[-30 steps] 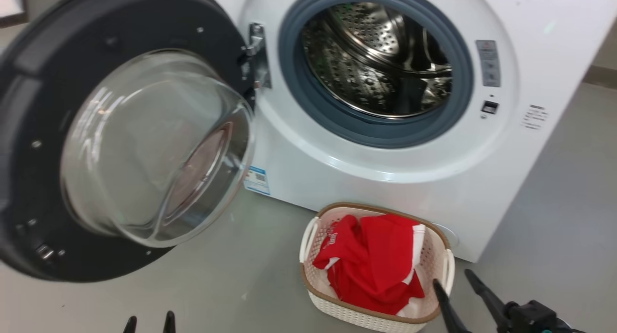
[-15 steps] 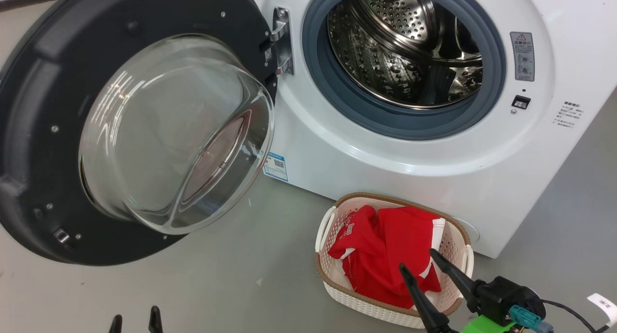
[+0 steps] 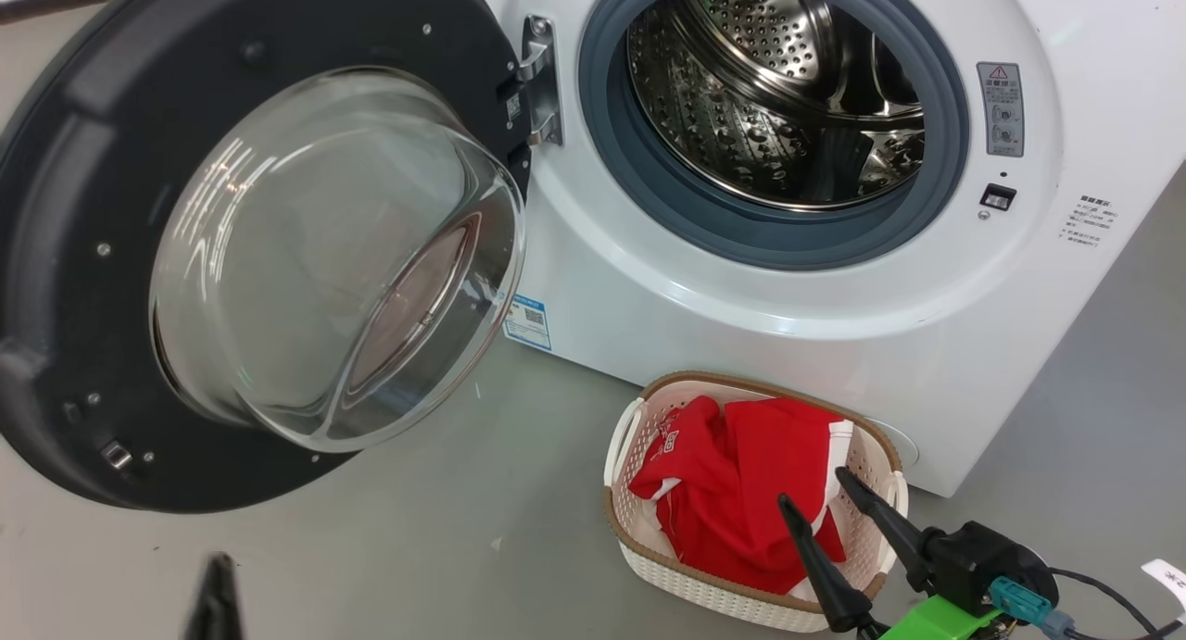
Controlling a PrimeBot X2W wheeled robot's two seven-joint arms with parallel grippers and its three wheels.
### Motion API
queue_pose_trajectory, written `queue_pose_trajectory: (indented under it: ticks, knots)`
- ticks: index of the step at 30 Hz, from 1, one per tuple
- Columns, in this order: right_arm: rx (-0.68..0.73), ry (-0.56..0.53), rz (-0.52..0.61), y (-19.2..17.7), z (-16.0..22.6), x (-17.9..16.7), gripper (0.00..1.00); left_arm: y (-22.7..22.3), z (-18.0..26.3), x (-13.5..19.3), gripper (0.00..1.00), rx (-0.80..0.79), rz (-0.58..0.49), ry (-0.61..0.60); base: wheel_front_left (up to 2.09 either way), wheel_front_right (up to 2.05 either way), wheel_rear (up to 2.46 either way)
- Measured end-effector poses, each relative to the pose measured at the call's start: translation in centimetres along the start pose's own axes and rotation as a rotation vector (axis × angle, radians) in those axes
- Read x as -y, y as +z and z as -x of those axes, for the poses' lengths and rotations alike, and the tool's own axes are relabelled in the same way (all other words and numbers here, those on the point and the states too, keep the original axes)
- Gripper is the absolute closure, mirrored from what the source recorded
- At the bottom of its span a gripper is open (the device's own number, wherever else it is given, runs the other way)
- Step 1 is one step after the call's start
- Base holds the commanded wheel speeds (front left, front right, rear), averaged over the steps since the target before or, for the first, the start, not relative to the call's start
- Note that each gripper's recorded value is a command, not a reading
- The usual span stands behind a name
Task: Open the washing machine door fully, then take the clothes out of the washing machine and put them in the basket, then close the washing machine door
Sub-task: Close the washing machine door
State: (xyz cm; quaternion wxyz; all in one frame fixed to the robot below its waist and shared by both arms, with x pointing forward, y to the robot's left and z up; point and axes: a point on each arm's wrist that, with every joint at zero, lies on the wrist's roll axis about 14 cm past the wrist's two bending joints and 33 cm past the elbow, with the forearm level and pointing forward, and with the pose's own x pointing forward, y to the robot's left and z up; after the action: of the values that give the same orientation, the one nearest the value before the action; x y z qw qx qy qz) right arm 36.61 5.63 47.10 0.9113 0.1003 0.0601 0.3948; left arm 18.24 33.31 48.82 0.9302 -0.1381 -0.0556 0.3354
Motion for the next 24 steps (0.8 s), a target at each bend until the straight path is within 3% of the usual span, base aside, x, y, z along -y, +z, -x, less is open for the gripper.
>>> queue_pose_trajectory:
  ticks: [4, 13, 21, 24]
  knots:
    - [-0.014, -0.024, -0.020, -0.7, 0.7, 0.3, 0.00, 5.5, -1.5, -0.5, 1.00, 0.176, 0.011, -0.009, 0.00, 0.00, 0.00]
    - [-0.026, -0.060, -0.056, -1.5, 1.3, 0.8, 0.00, 20.3, -4.7, -0.1, 1.00, 0.605, -0.123, -0.097, 0.00, 0.00, 0.00]
    - [-0.009, -0.094, -0.065, -1.1, 1.5, 1.7, 0.00, 27.2, -7.8, -1.8, 1.00, 0.733, -0.074, -0.113, 0.00, 0.00, 0.00]
    - [-0.022, -0.106, -0.074, -1.7, 1.9, 1.9, 0.00, 28.2, -9.8, -3.6, 1.00, 0.702, 0.022, -0.077, 0.00, 0.00, 0.00]
